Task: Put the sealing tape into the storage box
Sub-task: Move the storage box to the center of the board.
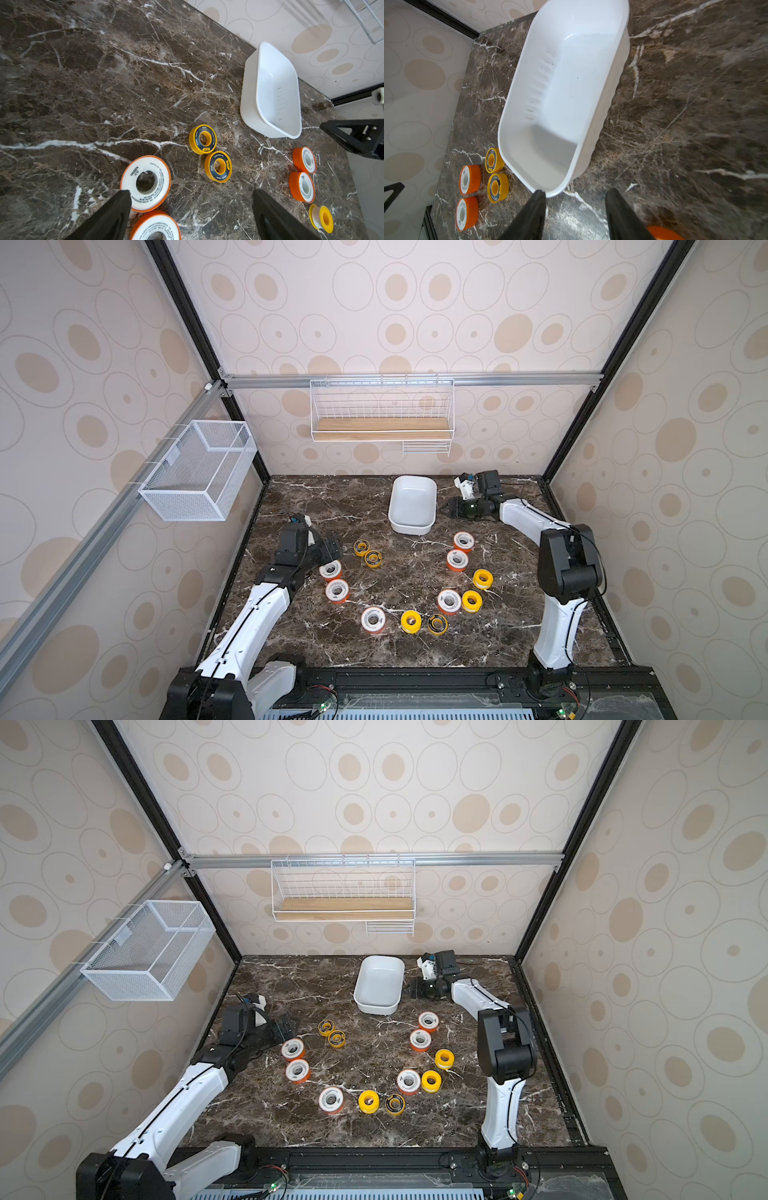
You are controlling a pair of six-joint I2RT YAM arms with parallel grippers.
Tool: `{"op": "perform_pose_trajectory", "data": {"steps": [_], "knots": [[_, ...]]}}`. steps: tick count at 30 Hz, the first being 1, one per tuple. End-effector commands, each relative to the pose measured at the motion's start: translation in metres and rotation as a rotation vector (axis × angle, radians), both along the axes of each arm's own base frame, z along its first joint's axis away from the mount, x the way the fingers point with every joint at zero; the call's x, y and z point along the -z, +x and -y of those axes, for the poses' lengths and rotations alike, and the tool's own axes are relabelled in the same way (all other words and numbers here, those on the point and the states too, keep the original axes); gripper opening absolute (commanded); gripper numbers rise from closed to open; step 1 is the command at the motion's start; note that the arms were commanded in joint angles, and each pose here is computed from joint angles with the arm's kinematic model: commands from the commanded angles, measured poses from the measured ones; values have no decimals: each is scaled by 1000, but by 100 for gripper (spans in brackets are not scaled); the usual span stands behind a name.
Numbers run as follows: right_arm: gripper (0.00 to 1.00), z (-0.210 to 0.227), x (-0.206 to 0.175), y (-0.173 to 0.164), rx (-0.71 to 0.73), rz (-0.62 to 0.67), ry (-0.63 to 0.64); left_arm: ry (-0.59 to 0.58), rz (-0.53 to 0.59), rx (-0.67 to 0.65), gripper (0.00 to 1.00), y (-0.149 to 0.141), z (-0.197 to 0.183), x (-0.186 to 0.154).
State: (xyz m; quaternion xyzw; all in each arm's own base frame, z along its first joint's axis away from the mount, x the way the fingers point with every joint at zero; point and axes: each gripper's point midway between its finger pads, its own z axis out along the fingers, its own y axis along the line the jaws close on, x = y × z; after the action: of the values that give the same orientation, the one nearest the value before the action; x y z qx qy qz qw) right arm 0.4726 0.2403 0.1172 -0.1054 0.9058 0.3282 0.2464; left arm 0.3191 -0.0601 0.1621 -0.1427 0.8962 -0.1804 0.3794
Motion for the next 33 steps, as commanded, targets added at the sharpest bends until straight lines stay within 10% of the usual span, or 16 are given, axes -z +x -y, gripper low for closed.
{"op": "perform_pose_trajectory", "data": {"steps": [1,33], "knots": [[51,-10,1,4,13,-61,11,28,-5,27,95,-7,0,-8],[9,-27,47,11,47,-206,0,-20,-32,89,96,-5,14,1]]}}
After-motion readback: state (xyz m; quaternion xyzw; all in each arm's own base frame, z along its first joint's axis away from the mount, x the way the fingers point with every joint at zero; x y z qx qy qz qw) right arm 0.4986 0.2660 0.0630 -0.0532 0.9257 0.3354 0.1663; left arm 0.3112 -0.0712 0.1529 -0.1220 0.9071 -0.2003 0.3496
